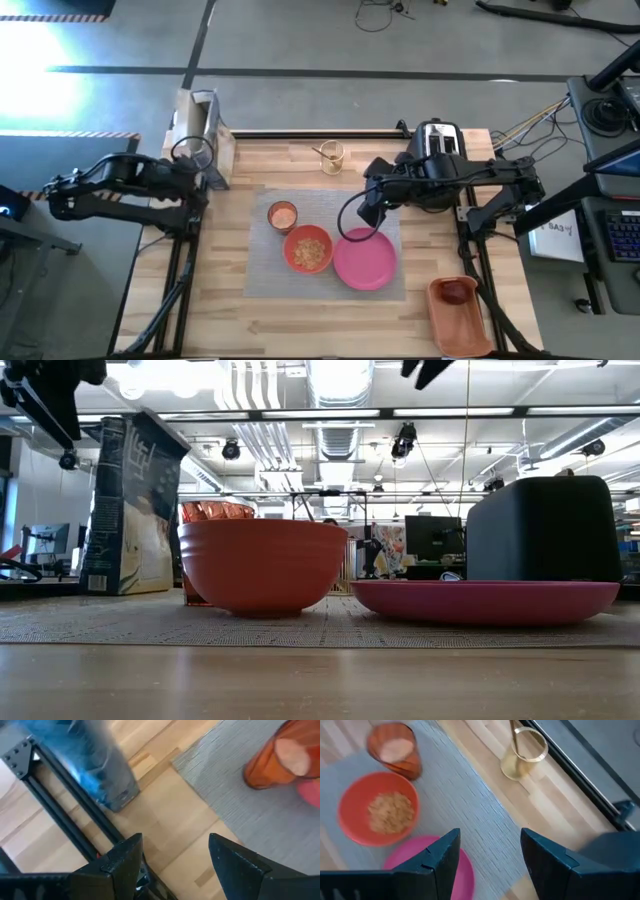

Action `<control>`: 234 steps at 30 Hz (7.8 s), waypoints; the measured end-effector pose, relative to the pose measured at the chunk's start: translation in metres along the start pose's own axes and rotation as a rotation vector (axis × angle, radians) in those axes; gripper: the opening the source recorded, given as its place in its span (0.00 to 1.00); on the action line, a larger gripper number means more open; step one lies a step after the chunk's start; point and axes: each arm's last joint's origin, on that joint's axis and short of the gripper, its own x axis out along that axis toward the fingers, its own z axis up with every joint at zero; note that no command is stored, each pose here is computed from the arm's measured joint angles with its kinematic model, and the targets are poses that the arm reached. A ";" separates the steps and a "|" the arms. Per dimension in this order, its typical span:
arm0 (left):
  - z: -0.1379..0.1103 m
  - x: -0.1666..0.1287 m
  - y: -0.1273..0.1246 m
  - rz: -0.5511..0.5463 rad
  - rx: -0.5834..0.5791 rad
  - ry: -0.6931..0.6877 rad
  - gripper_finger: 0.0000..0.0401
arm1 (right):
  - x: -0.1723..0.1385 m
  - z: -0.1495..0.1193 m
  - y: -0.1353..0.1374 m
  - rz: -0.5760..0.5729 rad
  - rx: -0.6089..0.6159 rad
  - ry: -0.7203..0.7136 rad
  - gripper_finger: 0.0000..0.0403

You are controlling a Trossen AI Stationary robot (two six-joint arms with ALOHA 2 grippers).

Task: Arrange a breakfast setting
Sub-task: Put the toasted bread on the the pink plate, then put the toasted bread on top of the the pink plate on the gray table mat

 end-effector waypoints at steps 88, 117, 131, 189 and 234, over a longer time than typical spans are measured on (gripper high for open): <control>-0.052 0.121 -0.016 -0.709 0.201 -0.907 0.53 | -0.007 -0.151 -0.127 -0.317 0.900 -0.091 0.49; -0.052 0.121 -0.016 -0.712 0.197 -0.905 0.53 | 0.009 -0.136 -0.179 -0.600 0.834 0.020 0.49; -0.052 0.121 -0.016 -0.712 0.197 -0.904 0.53 | 0.040 -0.148 -0.178 -0.621 0.821 0.057 0.49; -0.056 0.134 -0.018 -0.689 0.212 -0.858 0.53 | 0.020 -0.123 -0.177 -0.524 0.751 -0.055 0.21; -0.056 0.137 -0.020 -0.700 0.200 -0.879 0.53 | 0.045 -0.123 -0.173 -0.553 0.717 0.045 0.23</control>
